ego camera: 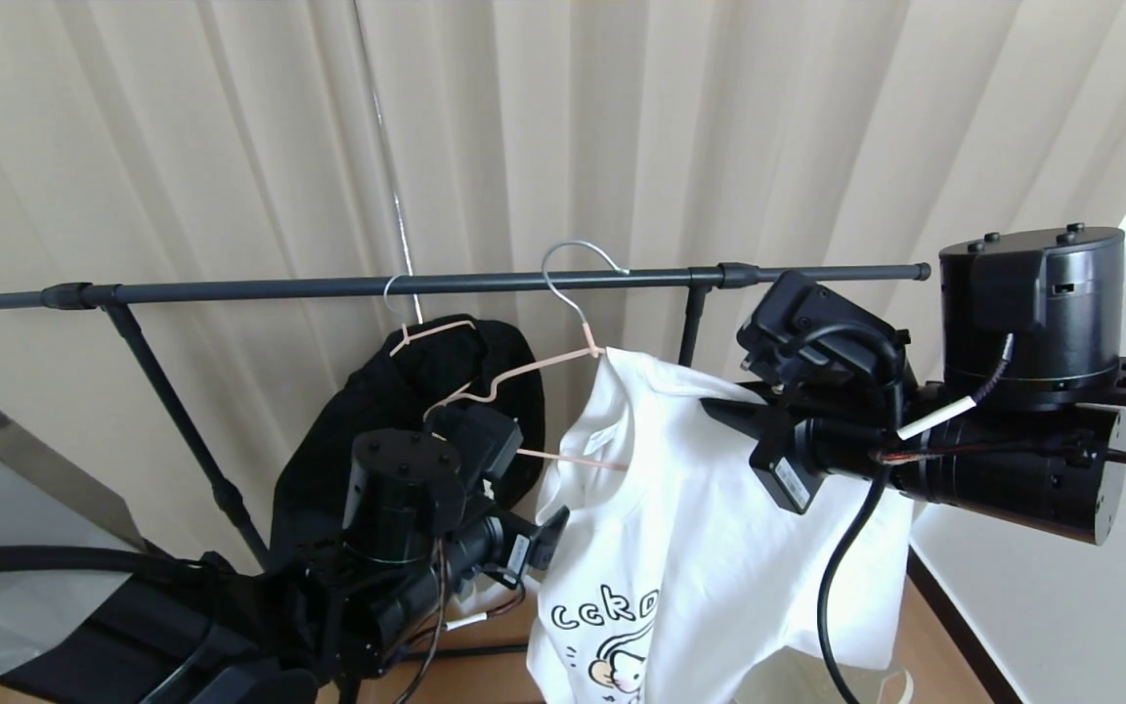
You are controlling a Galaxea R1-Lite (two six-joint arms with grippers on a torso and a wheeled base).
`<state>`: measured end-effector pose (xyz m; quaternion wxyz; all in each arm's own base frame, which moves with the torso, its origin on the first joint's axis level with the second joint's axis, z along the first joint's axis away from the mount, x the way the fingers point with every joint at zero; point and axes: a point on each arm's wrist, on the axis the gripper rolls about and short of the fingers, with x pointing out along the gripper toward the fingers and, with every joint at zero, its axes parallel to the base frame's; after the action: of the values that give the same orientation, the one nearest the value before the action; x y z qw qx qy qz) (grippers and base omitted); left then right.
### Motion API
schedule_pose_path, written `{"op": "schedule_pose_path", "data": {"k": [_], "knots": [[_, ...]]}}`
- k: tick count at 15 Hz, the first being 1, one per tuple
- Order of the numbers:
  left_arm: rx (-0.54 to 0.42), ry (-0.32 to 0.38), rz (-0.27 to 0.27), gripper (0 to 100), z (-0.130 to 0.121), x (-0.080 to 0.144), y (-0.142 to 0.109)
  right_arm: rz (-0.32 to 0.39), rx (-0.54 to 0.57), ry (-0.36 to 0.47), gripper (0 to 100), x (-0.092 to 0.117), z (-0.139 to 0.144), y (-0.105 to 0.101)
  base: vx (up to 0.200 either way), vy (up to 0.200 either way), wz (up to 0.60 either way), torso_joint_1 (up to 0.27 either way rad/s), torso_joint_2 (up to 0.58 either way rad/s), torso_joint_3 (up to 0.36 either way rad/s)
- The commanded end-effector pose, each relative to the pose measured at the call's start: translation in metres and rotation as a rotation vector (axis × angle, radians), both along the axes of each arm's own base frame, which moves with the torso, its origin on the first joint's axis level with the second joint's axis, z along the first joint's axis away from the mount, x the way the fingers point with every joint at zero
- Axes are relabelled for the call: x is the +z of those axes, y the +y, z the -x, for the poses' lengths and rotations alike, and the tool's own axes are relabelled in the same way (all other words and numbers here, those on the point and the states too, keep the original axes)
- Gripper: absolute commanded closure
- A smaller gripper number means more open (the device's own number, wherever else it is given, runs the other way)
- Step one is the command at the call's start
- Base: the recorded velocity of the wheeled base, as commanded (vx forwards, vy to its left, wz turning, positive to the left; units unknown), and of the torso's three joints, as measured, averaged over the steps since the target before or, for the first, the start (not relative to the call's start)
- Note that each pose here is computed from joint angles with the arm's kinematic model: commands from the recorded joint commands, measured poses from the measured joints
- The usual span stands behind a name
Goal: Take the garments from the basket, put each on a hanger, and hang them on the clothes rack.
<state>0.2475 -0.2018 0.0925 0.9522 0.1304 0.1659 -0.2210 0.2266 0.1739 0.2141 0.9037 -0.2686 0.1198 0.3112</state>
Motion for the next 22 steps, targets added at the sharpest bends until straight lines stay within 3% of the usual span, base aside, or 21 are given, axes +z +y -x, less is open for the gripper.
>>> {"op": "schedule_pose_path", "data": {"k": [1, 7, 8, 14, 17, 20, 22], "knots": [[0.026, 0.014, -0.006, 0, -0.008, -0.012, -0.01, -0.003, 0.005, -0.005, 100, 0.002, 0.002, 0.0, 0.0, 0.0, 0.0, 0.0, 0.0, 0.0], [0.095, -0.019, -0.036, 0, -0.012, -0.036, -0.022, -0.029, -0.002, -0.023, 100, 0.01, 0.006, -0.003, 0.0, 0.0, 0.0, 0.0, 0.0, 0.0], [0.094, -0.018, -0.039, 100, -0.012, -0.037, -0.022, -0.031, -0.004, -0.025, 100, 0.011, 0.006, -0.004, 0.0, 0.0, 0.0, 0.0, 0.0, 0.0], [0.106, -0.029, -0.025, 100, -0.013, -0.03, -0.015, -0.034, -0.038, -0.027, 100, 0.011, 0.002, -0.013, 0.0, 0.0, 0.0, 0.0, 0.0, 0.0], [0.166, -0.079, 0.005, 100, -0.028, -0.011, 0.002, -0.04, -0.068, -0.02, 100, 0.011, -0.002, -0.022, 0.0, 0.0, 0.0, 0.0, 0.0, 0.0], [0.212, -0.136, 0.042, 100, -0.043, 0.008, 0.012, -0.056, -0.078, -0.012, 100, -0.003, -0.001, -0.023, 0.0, 0.0, 0.0, 0.0, 0.0, 0.0], [0.224, -0.145, 0.036, 100, -0.049, 0.01, 0.018, -0.068, -0.1, -0.025, 100, -0.011, -0.003, -0.029, 0.0, 0.0, 0.0, 0.0, 0.0, 0.0]]}}
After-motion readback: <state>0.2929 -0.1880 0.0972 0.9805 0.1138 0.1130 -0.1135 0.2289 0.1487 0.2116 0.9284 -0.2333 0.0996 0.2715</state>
